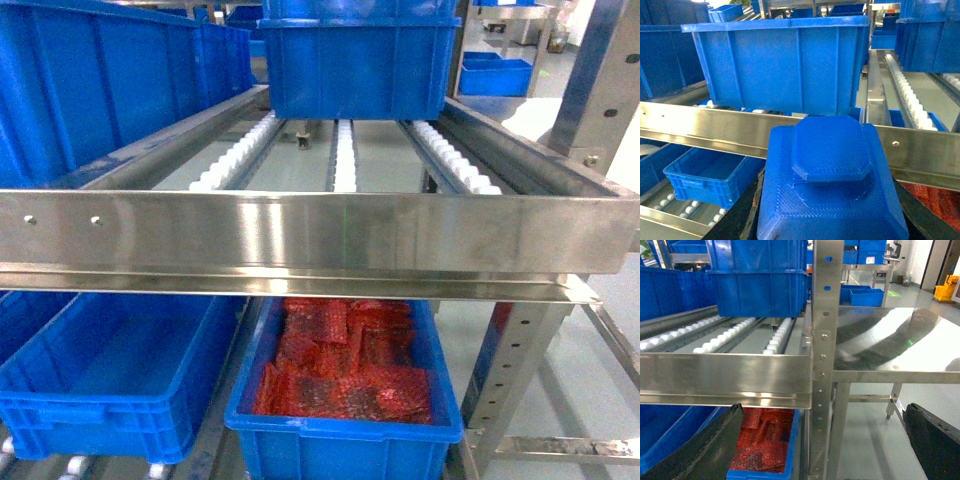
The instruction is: Pick blue part to blue bin on bottom shelf
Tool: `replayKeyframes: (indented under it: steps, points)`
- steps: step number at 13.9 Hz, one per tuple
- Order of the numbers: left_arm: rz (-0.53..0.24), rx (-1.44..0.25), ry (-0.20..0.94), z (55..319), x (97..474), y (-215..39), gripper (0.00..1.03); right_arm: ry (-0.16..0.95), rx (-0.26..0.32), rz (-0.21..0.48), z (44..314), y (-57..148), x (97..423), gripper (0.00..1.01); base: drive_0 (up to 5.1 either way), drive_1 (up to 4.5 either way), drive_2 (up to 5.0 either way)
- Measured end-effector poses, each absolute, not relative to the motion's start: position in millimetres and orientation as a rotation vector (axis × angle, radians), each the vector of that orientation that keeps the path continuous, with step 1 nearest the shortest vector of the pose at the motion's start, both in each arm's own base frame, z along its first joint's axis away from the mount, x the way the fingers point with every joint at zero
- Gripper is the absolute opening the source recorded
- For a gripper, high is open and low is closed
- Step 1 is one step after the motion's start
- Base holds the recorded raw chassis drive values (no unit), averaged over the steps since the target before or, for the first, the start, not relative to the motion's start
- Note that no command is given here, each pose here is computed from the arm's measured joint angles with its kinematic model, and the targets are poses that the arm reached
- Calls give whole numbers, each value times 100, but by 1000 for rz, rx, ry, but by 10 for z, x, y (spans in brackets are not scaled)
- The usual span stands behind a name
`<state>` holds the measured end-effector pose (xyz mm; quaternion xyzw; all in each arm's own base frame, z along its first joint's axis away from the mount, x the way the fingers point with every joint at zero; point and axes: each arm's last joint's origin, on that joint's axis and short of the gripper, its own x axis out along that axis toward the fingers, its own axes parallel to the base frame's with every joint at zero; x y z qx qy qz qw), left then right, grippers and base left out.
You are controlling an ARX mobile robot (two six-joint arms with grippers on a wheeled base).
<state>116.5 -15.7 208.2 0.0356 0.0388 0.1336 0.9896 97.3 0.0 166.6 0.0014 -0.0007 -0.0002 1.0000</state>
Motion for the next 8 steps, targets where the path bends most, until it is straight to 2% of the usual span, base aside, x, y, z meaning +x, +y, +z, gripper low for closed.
replayKeyframes:
  steps: [8]
  points:
    - [269, 72, 80, 2080, 1165, -157, 43, -1, 2, 3, 1666, 1, 973, 98, -499, 242, 242]
